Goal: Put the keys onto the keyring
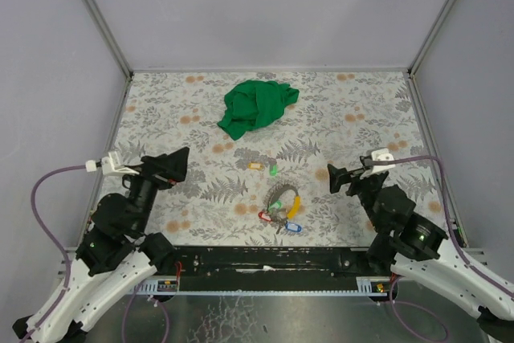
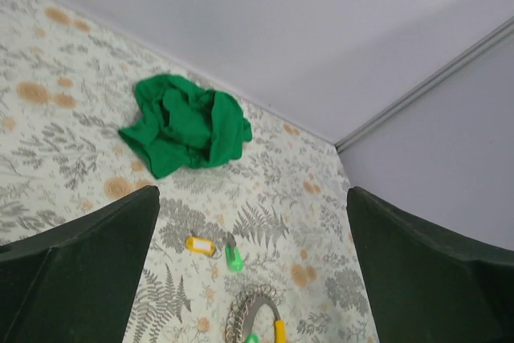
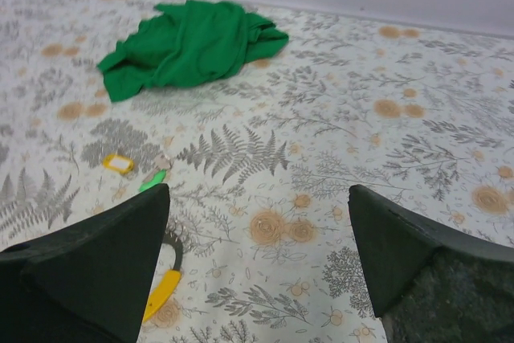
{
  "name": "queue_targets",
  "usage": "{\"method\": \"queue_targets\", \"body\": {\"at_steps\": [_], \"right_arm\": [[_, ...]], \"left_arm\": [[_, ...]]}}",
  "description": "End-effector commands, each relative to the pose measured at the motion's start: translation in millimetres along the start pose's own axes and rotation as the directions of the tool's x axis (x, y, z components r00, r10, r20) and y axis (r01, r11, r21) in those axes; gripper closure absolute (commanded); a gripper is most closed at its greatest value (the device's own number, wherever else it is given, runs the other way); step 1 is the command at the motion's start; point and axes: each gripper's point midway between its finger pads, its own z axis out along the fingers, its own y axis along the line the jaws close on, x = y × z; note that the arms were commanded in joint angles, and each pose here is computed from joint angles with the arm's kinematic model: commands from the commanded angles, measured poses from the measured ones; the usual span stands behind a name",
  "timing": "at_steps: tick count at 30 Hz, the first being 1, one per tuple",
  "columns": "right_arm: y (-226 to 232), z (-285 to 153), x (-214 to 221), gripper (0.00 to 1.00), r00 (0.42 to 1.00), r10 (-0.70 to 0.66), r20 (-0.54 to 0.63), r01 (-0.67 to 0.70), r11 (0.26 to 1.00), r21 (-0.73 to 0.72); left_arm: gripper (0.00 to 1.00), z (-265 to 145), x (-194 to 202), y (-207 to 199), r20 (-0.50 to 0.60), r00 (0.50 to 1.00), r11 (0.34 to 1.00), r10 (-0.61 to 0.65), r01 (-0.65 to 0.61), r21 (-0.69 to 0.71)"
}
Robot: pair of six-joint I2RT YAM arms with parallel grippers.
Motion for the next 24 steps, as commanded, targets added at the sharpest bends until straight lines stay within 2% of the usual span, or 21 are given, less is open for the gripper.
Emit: {"method": "queue_targets", "body": {"at_steps": [1,6,11,18,24], "right_arm": [[-35,-13,1,0.01,0.993,0.102,0.056,-0.109,0.981,0.159],[-36,-16,-2,0.01,0.986,0.130,0.108,-0.145,0.980,0.139],[-35,-13,1,0.01,0.991,0.104,0.081,-0.116,0.982,0.148],[-31,-9,6,0.01,0.996,0.080,0.035,-0.084,0.985,0.149],[-31,-10,6,0.01,0.996,0.080,0.039,-0.085,0.985,0.147]], "left_arm": [[0.00,-12,-27,8,0.052,0.994,0.995,0.094,-0.091,-0.045],[0.00,-8,-24,14,0.061,0.993,0.993,0.098,-0.093,-0.071],[0.00,-2,-15,15,0.030,0.993,0.990,0.116,-0.113,-0.082],[0.00,-2,-21,17,0.061,0.996,0.994,0.061,-0.055,-0.098],[0.00,0,-23,16,0.069,0.997,0.994,0.041,-0.034,-0.106]]}}
